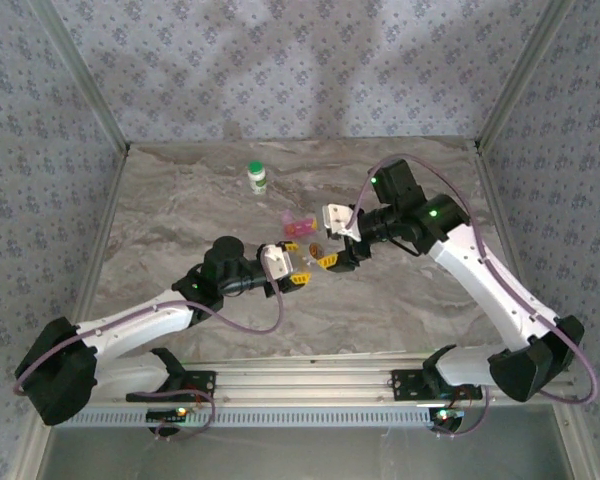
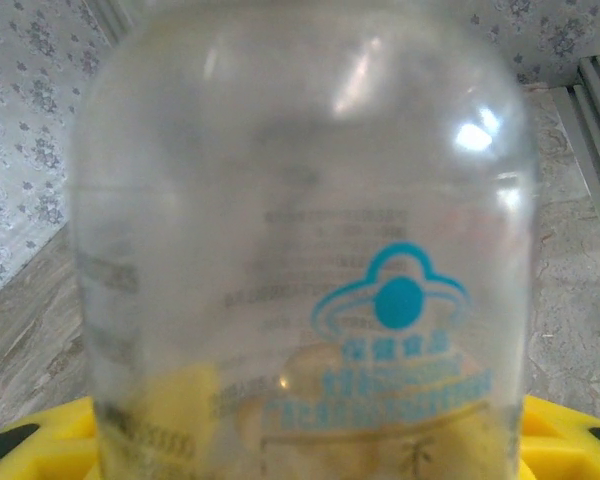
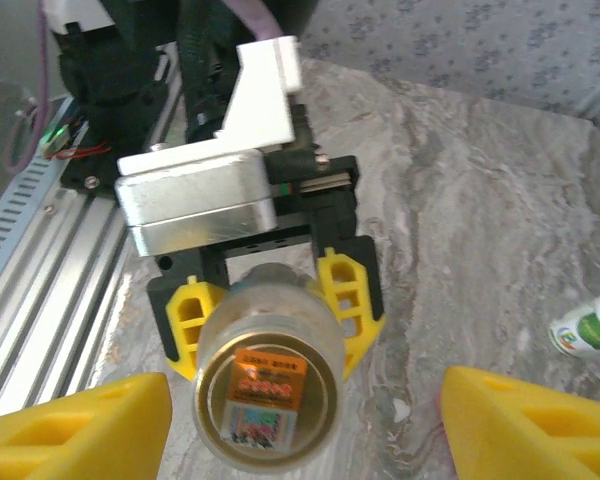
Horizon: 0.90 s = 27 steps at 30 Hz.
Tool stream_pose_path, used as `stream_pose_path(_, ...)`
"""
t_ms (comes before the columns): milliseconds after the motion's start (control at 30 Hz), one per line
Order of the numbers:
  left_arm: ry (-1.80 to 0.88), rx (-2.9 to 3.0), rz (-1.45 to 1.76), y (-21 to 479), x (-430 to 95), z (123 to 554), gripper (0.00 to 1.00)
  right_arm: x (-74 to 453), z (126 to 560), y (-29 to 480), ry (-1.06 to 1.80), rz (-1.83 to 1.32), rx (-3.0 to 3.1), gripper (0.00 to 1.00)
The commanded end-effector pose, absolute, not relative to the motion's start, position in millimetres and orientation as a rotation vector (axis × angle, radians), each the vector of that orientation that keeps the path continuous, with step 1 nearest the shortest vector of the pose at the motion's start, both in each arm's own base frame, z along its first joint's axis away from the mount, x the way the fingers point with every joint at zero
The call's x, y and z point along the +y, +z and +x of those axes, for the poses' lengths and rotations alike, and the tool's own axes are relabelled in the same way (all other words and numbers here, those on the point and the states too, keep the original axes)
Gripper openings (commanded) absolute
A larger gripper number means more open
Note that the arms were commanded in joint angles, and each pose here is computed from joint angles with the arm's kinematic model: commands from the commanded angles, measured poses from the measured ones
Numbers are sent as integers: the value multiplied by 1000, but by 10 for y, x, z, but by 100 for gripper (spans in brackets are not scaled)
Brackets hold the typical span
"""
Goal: Sort the pills into containers
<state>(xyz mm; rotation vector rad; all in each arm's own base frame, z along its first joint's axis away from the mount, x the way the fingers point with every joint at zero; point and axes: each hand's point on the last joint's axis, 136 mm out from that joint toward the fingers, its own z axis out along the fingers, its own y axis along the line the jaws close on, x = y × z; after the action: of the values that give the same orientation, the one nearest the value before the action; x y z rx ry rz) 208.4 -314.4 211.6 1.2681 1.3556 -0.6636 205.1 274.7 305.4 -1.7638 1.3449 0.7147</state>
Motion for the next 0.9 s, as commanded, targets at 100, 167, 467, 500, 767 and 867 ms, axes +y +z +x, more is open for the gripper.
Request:
stream_pose_path(100,-680,1308,1277,2211,-3132,2031,0,2802,1898,2986,756,-1872,1304,70)
stream_pose_path(167,-682,1307,1277,2215,-3136,2028,0,2815,1907,2942,748,-1886,1317,69)
stream_pose_path(467,-679,1304,1267,2252,-3135,2041,0,2842,1944,2816,701,-1891,1374,43)
stream_pose_path(500,-671,1306,1262,2258,-3132,2055,0,2852,1938,2798,699,-1881,1387,40)
stream_pose_path(767,-586,1288,1225,2414,-3126,2205,0,2859,2087,2450,739,-1476,1840,29)
stream_pose_path(867,-560,1265,1208,2496,-3134,2251,0,2798,2278,2324,763,-1149,2080,32)
